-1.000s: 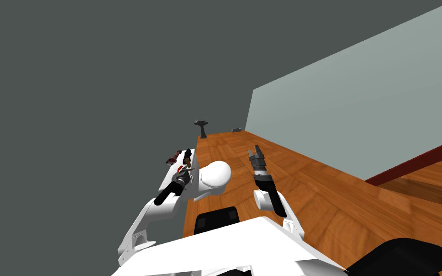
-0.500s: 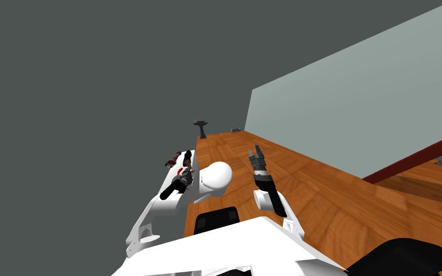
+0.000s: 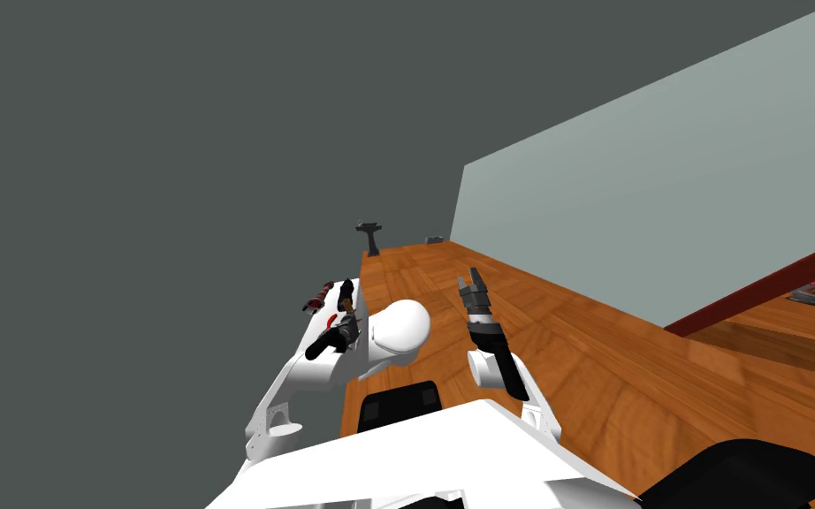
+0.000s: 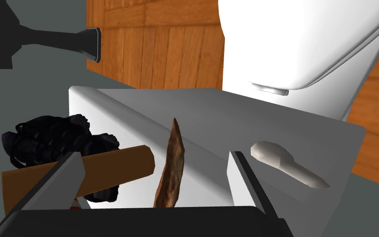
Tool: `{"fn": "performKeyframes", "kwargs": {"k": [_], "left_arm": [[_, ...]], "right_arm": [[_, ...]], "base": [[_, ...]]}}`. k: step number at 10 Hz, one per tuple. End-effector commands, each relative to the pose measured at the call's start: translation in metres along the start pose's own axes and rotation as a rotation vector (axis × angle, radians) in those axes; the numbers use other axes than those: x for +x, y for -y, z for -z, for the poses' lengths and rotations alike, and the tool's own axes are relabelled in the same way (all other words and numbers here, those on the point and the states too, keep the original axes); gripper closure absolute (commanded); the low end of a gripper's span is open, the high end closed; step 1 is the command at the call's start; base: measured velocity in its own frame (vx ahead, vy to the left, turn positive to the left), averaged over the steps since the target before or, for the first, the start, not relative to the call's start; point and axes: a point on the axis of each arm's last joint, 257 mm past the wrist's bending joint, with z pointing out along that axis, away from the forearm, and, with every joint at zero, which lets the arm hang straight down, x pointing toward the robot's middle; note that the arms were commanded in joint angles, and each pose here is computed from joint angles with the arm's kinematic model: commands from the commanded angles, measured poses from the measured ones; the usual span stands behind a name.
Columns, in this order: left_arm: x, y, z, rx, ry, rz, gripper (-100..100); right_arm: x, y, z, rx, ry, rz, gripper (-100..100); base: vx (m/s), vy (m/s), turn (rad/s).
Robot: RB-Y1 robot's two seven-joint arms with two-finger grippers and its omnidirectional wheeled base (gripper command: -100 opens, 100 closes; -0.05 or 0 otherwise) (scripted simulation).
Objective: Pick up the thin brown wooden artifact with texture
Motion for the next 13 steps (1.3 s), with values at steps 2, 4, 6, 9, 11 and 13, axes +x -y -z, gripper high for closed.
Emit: {"fn": "performKeyframes", "kwargs": {"k": [2, 4, 6, 9, 11, 13], "left_arm": [[0.004, -0.015, -0.003, -0.065, 0.01, -0.015, -100], [0.006, -0.022, -0.004, -0.1, 0.016, -0.023, -100], [0.005, -0.022, -0.004, -0.102, 0.016, -0.024, -100], [-0.02, -0.01, -0.019, -0.096, 0.042, -0.017, -100], [-0.036, -0.009, -0.028, -0.105, 0.061, -0.01, -100], [-0.05, -0.003, -0.035, -0.104, 0.076, -0.001, -100]], "right_arm": [[0.0, 0.0, 0.0, 0.0, 0.0, 0.0, 0], [0.0, 0.0, 0.0, 0.0, 0.0, 0.0, 0], [0.0, 0.0, 0.0, 0.0, 0.0, 0.0, 0], [0.0, 0.0, 0.0, 0.0, 0.0, 0.0, 0], [0.0, 0.0, 0.0, 0.0, 0.0, 0.0, 0], [0.0, 0.0, 0.0, 0.0, 0.0, 0.0, 0]], "base": [[0.049, 0.05, -0.041], [0.042, 0.04, -0.023], [0.024, 0.022, -0.011], [-0.042, -0.021, -0.114], [-0.092, -0.053, -0.124], [-0.053, -0.034, -0.087]]}}
